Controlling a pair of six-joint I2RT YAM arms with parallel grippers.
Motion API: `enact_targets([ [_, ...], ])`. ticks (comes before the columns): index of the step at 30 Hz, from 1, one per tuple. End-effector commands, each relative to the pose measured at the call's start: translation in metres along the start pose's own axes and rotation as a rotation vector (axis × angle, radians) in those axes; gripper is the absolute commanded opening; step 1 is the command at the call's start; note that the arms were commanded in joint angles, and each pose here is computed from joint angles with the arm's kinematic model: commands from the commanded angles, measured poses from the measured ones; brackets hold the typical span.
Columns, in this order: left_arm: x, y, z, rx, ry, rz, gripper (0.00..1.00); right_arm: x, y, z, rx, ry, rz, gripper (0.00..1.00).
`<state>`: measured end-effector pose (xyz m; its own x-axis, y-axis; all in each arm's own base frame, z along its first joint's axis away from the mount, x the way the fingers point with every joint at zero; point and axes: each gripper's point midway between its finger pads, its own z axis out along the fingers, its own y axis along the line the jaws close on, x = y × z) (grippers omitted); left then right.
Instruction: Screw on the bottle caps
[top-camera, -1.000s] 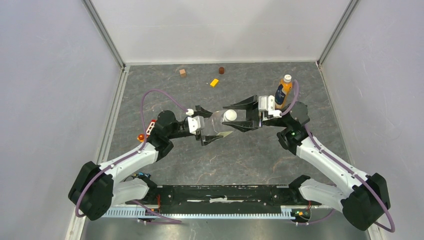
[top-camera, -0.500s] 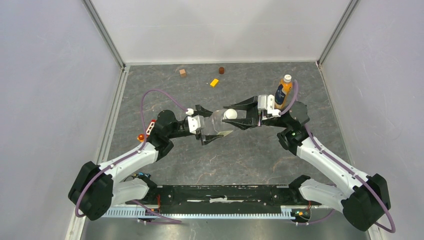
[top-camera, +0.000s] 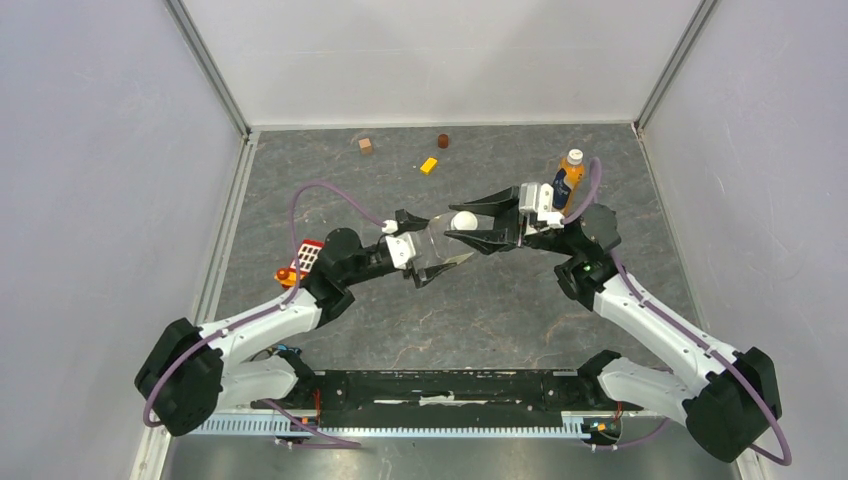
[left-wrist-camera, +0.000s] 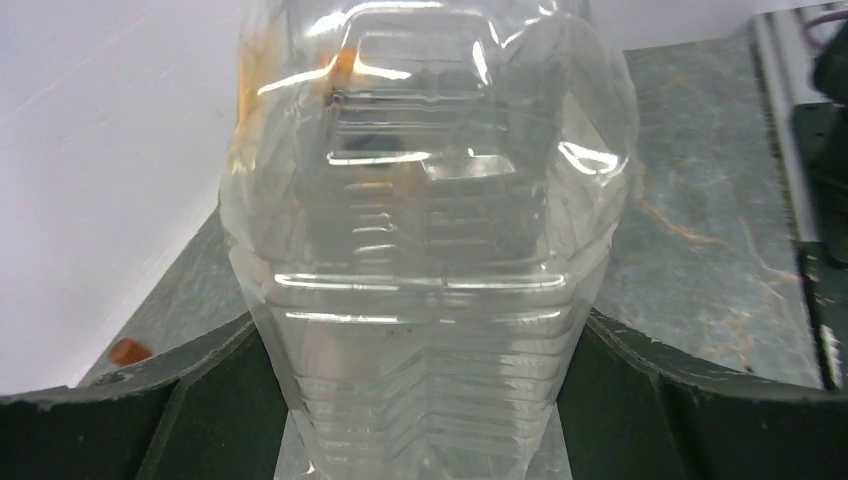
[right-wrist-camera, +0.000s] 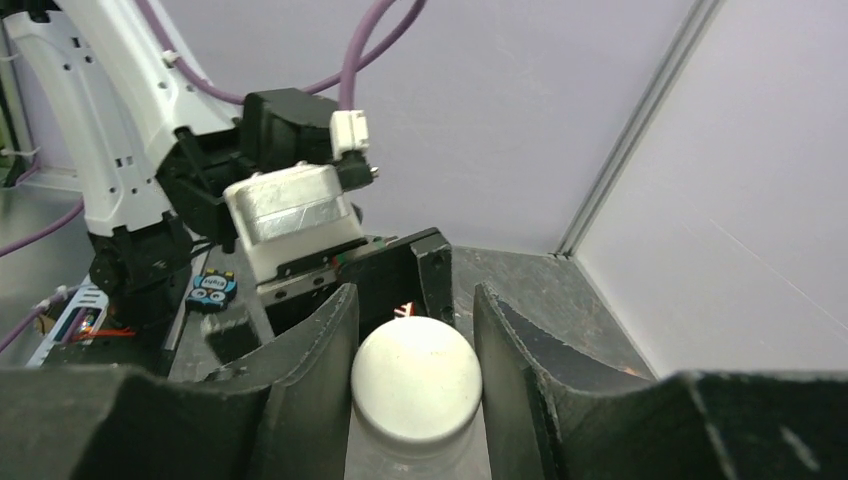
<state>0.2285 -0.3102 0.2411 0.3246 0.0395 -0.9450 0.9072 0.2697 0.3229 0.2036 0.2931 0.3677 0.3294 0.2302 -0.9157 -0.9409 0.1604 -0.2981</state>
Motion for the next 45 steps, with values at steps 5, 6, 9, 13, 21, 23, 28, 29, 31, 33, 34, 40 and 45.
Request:
enact_targets([
  [5,-0.047,0.041,0.016,-0.376,-0.069,0.254,0.12,0.052,-0.036,-0.008,0.341,0.165,0.144,0.00],
  [6,-0.047,0.045,0.016,-0.415,-0.056,0.261,0.12,0.056,-0.041,-0.011,0.389,0.170,0.163,0.00],
  [9,-0.047,0.054,0.016,-0.527,-0.018,0.278,0.12,0.073,-0.053,-0.022,0.516,0.209,0.232,0.00],
  [13,-0.037,0.059,0.011,-0.584,0.016,0.220,0.12,0.062,-0.061,-0.028,0.583,0.170,0.230,0.28],
  [21,0.011,0.044,-0.005,-0.613,0.090,-0.038,0.14,0.037,-0.068,-0.028,0.585,0.175,0.161,0.73],
  [23,0.015,0.042,-0.005,-0.610,0.093,-0.057,0.14,0.041,-0.064,-0.027,0.567,0.181,0.173,0.76],
  [28,0.009,0.040,0.004,-0.577,0.065,-0.060,0.15,0.050,-0.060,-0.025,0.553,0.170,0.203,0.74],
  [29,0.007,0.040,0.005,-0.574,0.053,-0.067,0.15,0.052,-0.059,-0.025,0.549,0.167,0.209,0.72],
  [31,0.004,0.039,0.008,-0.569,0.036,-0.079,0.17,0.055,-0.057,-0.024,0.542,0.165,0.222,0.69],
  [33,0.004,0.037,0.010,-0.556,0.030,-0.087,0.19,0.057,-0.055,-0.024,0.538,0.158,0.229,0.64],
  [34,0.004,0.036,0.012,-0.548,0.028,-0.094,0.22,0.058,-0.055,-0.024,0.537,0.158,0.230,0.59],
  [40,0.016,0.030,0.010,-0.537,0.050,-0.116,0.62,0.067,-0.056,-0.034,0.573,0.187,0.225,0.18],
  [45,0.028,0.023,0.007,-0.521,0.091,-0.142,0.94,0.072,-0.068,-0.054,0.654,0.210,0.199,0.00],
])
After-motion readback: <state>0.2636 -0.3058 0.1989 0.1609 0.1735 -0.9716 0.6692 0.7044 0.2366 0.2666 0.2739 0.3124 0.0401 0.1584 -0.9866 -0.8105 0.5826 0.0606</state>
